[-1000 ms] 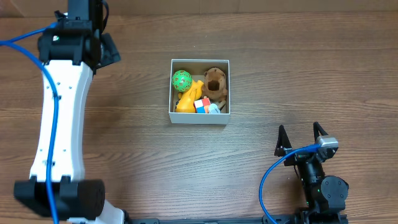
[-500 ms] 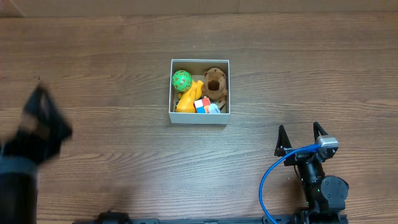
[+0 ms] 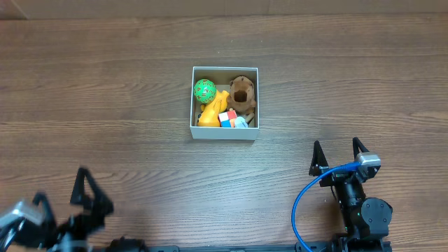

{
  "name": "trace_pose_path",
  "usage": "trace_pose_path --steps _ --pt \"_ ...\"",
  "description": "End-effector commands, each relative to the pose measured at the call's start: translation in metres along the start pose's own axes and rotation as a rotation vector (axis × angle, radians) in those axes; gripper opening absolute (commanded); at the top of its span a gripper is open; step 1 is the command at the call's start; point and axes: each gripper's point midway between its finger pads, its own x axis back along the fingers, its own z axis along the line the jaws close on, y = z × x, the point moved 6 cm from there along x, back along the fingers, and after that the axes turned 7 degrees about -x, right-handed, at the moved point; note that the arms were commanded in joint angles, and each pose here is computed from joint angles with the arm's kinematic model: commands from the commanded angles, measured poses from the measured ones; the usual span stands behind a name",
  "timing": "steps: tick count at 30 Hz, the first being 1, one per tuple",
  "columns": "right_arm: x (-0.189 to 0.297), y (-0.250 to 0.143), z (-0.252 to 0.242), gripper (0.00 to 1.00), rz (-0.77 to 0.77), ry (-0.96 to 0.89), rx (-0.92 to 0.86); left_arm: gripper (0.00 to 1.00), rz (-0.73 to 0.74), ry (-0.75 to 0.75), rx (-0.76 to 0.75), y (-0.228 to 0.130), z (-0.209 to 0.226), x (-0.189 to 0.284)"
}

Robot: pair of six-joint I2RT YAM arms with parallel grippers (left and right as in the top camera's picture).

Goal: Pack container

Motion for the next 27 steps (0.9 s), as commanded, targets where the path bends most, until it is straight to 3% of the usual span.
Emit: trace_pose_path --steps 1,9,20,27 --pt "0.0 -0.001 -0.001 1.0 -0.007 -0.001 -0.008 1.0 0.011 -0.025 0.024 -0.04 0.0 -0.037" --pt "0.0 -0.001 -0.001 1.0 -0.007 -0.001 -0.008 1.0 -0.098 -0.192 0.004 -0.095 -0.012 -0.097" --pt "0.0 -0.001 -0.001 1.0 -0.007 -0.001 -0.008 1.0 -0.15 -0.33 -0.343 -0.133 -0.016 -0.102" --pt "0.0 -0.001 -0.001 1.0 -0.007 -0.001 -0.008 1.0 -0.083 -0.331 -0.374 -0.164 -0.008 -0.111"
